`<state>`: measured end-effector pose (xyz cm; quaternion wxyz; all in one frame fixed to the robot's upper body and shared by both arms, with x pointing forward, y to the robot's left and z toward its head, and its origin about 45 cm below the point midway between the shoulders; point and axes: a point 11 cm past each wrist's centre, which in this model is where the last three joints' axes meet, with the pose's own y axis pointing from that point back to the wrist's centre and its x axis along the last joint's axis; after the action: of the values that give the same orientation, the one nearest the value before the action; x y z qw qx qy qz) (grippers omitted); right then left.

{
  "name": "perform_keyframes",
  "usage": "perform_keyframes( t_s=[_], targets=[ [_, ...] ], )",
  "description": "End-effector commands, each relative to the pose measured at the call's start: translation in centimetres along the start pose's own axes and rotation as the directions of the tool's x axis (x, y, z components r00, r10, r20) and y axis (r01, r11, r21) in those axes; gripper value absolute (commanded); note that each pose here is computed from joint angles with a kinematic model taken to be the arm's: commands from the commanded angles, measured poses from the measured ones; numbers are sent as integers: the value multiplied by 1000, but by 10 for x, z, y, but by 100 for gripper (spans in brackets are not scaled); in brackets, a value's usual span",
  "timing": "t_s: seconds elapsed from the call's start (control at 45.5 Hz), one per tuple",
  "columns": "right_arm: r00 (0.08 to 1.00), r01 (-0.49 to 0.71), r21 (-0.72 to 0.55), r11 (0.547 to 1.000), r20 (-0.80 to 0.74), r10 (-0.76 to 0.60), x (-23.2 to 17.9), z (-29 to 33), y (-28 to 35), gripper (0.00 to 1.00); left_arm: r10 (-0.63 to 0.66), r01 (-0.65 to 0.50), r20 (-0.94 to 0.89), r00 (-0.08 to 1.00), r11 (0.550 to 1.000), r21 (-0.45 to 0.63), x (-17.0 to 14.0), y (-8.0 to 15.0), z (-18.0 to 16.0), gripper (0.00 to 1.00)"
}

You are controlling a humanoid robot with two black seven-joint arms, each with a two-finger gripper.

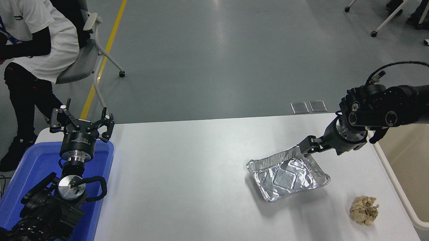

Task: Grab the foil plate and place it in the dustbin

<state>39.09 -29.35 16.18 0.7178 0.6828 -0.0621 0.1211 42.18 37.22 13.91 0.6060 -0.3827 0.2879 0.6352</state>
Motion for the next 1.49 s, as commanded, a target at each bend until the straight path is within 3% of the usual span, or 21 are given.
perform_keyframes(
  t_s=[0.0,0.505,0.725,1.209,1.319,1.385,1.473],
  targets=[
    [998,-13,-34,999,-66,11,-6,3,-20,95,0,0,1,1000,1000,0,0,0,0,99],
    [998,-43,-21,999,40,44,-22,4,-68,96,0,0,1,1000,1000,0,0,0,0,99],
    [986,-154,-24,988,60,155,-27,3,-83,96,-1,1,0,1000,1000,0,0,0,0,99],
    [976,-195,-38,980,90,198,-47,9,-100,94,-1,1,-1,1000,1000,-1,0,0,0,99],
    [970,-222,-32,975,92,224,-47,5,-102,88,-1,1,-1,1000,1000,-1,0,0,0,99],
    [969,-230,-29,973,91,231,-46,2,-102,76,0,0,-2,1000,1000,0,0,0,-1,99],
    [970,-223,-26,974,89,225,-47,1,-102,46,1,-1,-1,1000,1000,-1,0,0,0,99]
  ],
)
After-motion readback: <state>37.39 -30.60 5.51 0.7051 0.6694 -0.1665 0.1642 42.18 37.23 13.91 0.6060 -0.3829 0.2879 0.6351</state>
